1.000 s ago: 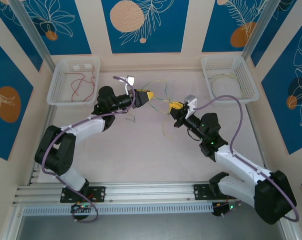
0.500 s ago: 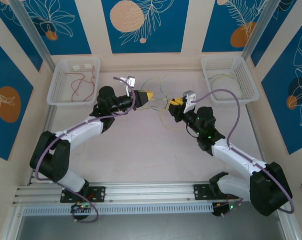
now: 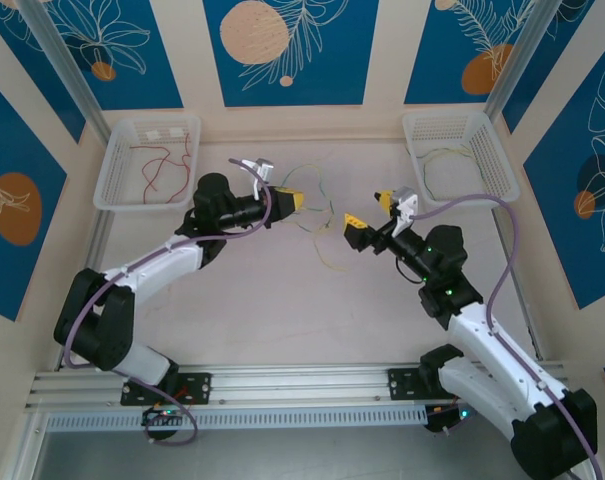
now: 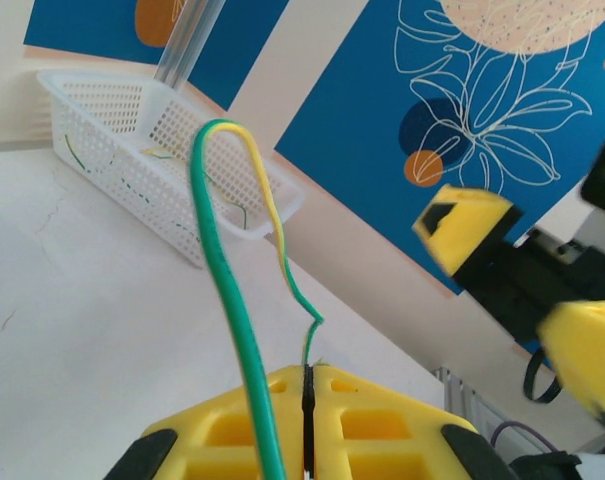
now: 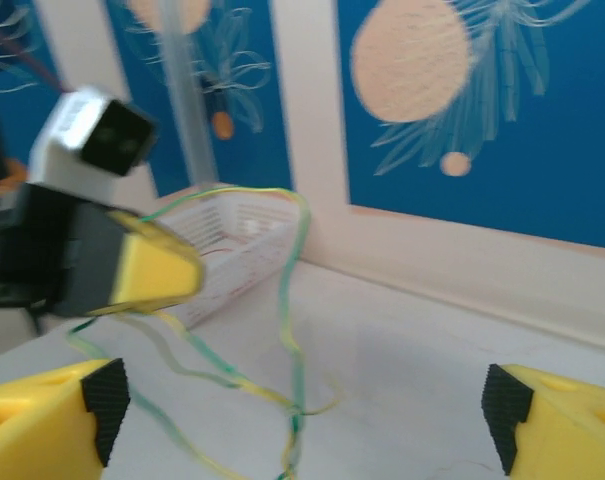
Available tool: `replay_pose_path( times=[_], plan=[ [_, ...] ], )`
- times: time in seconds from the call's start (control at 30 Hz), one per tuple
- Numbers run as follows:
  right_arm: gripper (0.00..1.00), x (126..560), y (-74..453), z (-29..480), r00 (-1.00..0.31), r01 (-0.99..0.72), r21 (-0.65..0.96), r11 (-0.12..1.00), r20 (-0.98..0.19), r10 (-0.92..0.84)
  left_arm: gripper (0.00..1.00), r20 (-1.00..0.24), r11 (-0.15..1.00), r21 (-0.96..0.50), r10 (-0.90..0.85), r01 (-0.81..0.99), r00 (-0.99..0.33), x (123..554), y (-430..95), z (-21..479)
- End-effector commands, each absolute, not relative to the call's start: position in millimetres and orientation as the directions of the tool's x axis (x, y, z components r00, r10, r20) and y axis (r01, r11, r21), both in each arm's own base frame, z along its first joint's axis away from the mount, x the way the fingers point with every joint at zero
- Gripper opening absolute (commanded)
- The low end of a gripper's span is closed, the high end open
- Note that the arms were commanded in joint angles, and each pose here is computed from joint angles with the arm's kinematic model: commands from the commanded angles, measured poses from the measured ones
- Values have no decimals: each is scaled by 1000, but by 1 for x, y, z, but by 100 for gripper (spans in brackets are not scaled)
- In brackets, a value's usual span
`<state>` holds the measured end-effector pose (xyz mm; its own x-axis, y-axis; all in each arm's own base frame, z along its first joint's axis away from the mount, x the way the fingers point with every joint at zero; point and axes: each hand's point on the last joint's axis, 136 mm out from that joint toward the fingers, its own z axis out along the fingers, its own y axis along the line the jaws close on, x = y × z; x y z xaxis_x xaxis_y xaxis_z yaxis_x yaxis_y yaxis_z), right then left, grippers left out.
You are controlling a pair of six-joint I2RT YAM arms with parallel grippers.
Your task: Untangle the cables
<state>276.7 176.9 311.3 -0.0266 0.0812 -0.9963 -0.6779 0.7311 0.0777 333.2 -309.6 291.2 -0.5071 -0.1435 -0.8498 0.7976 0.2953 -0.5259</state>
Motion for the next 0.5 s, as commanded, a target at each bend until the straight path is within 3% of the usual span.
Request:
replay_pose_path(
  times=[0.0, 0.1, 0.3, 0.47],
  plan=[
    [98, 246, 206, 302, -44, -839, 25, 544, -999, -23, 0, -888, 260, -459, -118, 850, -444, 320, -307, 305],
    [99, 257, 212, 297, -57, -822, 21, 569, -997, -44, 0, -886, 241, -465, -125, 852, -448, 317, -309, 310],
    [99, 276, 225, 294, 102, -759, -120, 640, -993, -65, 0, -887, 206, -462, -112, 863, -448, 307, -316, 315],
    [99, 300, 235, 279, 72, -744, -140, 653, -989, -129, 0, -909, 130, -417, -69, 899, -412, 286, -328, 324]
  ],
)
